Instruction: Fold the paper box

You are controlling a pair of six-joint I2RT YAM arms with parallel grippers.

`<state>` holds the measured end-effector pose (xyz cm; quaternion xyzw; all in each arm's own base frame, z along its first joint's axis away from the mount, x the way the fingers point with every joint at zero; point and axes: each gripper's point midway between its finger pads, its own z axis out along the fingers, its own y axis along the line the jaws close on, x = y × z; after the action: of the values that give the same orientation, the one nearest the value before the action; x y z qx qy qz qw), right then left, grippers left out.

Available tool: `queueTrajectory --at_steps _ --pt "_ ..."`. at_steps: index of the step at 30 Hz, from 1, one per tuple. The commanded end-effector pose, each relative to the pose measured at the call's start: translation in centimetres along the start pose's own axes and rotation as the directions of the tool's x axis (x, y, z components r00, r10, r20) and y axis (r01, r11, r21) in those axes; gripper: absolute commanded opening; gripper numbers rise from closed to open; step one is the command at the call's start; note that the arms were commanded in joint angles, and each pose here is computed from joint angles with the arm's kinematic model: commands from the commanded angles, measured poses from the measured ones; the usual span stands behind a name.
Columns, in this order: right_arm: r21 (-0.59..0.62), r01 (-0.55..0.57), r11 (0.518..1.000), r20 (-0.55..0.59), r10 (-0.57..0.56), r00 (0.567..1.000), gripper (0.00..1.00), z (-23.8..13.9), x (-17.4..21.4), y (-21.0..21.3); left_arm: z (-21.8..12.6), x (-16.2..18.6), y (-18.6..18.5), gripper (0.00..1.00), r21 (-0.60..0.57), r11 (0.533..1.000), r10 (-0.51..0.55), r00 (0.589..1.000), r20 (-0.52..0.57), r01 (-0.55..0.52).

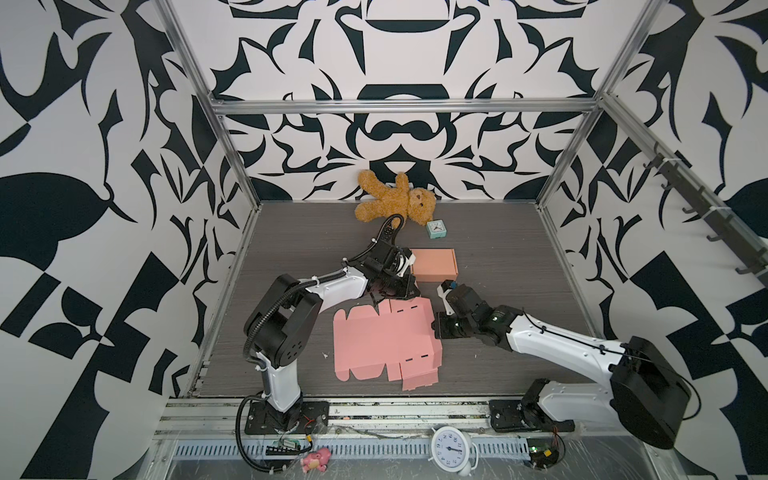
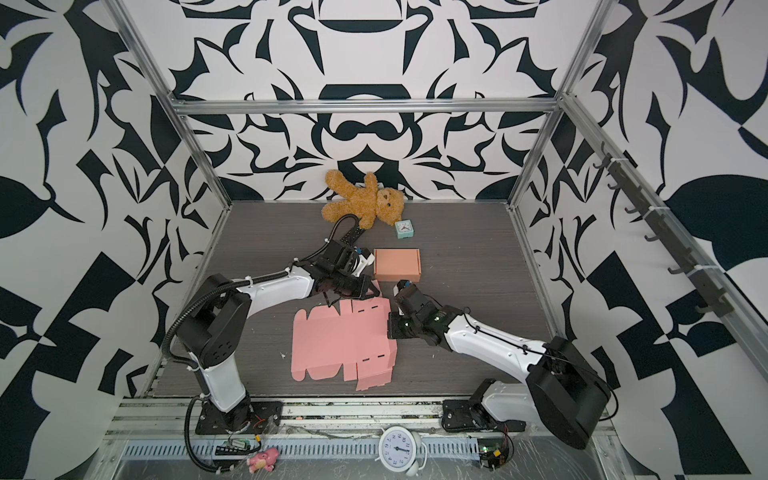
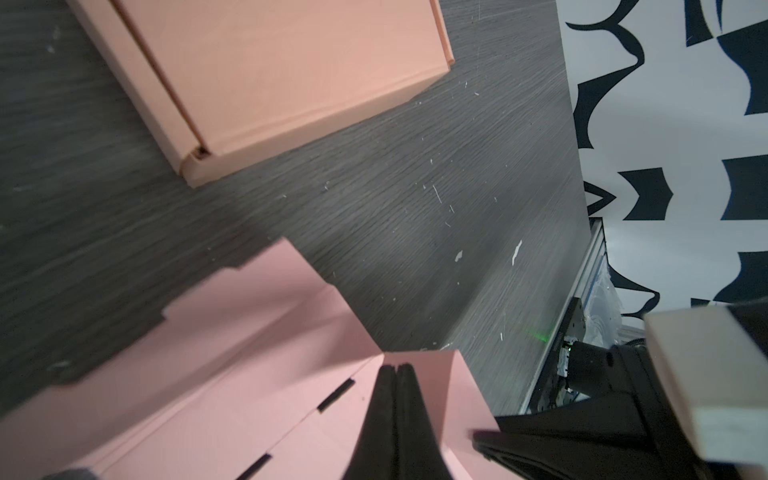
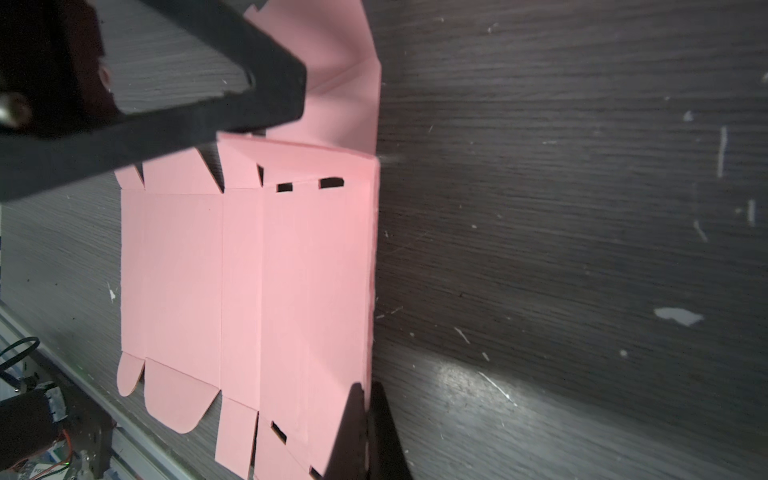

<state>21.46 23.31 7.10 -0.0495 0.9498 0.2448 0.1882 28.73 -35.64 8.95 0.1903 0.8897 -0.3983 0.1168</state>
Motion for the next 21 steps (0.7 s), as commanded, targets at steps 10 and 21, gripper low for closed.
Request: queueTrajectory --at_steps 10,21 --pt "0.021 0.059 0.998 0.032 -0.059 0.998 0.00 -0.4 -1.3 1.1 -0.7 2.3 -1.2 0.00 0.001 0.999 0.032 0.999 -0.024 -0.032" --pt "0.090 0.136 0.987 0.000 -0.137 0.991 0.00 -0.4 -0.8 1.0 -5.0 1.1 5.1 0.00 -0.084 0.993 -0.082 0.994 0.072 0.087"
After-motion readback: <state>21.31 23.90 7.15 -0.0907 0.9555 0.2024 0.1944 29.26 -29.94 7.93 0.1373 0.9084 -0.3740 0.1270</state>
